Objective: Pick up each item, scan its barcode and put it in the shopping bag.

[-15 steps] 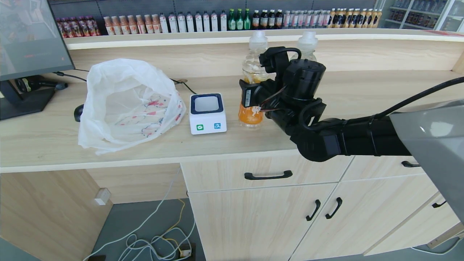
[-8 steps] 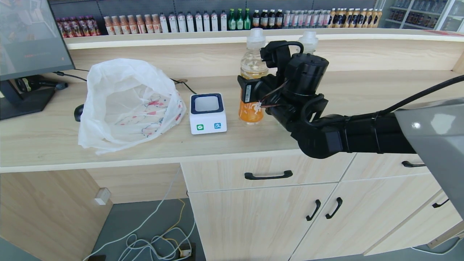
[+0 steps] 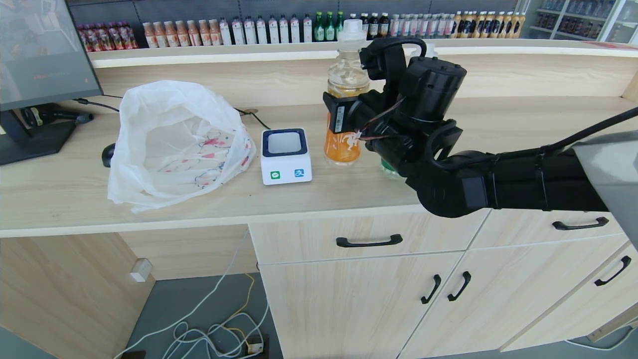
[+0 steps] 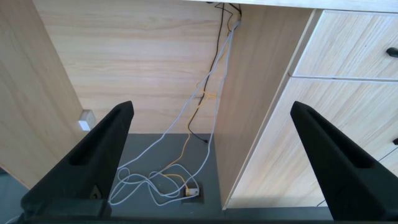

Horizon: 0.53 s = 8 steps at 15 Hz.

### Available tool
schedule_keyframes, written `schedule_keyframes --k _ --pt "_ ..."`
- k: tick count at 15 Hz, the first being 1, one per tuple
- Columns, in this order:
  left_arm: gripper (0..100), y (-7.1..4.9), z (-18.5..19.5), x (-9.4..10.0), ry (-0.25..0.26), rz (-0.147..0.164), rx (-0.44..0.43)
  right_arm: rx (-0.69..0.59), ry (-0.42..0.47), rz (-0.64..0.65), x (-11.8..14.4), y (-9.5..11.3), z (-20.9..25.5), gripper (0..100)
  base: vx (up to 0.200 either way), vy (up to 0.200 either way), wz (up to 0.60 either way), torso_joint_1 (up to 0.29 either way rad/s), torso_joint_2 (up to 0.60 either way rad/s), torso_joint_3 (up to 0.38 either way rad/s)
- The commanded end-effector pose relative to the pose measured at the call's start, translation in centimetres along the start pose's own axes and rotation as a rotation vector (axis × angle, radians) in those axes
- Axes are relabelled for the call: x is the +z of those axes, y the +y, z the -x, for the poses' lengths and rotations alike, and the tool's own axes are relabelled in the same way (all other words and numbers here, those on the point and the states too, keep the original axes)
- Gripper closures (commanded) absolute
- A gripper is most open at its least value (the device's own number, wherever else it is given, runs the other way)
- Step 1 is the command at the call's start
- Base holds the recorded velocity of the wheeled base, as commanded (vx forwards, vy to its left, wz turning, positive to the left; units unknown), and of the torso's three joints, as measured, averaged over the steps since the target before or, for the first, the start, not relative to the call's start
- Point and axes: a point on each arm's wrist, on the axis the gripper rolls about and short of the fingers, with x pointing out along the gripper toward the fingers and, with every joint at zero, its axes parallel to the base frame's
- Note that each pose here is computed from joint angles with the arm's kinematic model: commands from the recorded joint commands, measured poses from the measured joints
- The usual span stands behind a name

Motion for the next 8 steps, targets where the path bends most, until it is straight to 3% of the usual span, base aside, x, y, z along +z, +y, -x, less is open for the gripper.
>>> schedule_keyframes --k 1,8 --pt "0 0.0 0.0 0.0 0.001 0.001 0.000 0.008 -0.014 -0.006 1.4 0.1 1.0 100 0.000 0.000 0.00 0.000 0.00 0.000" --pt "0 0.0 0.0 0.0 0.000 0.001 0.002 0.055 -0.014 -0.024 3.5 1.6 5.9 100 0.000 0.000 0.00 0.000 0.00 0.000"
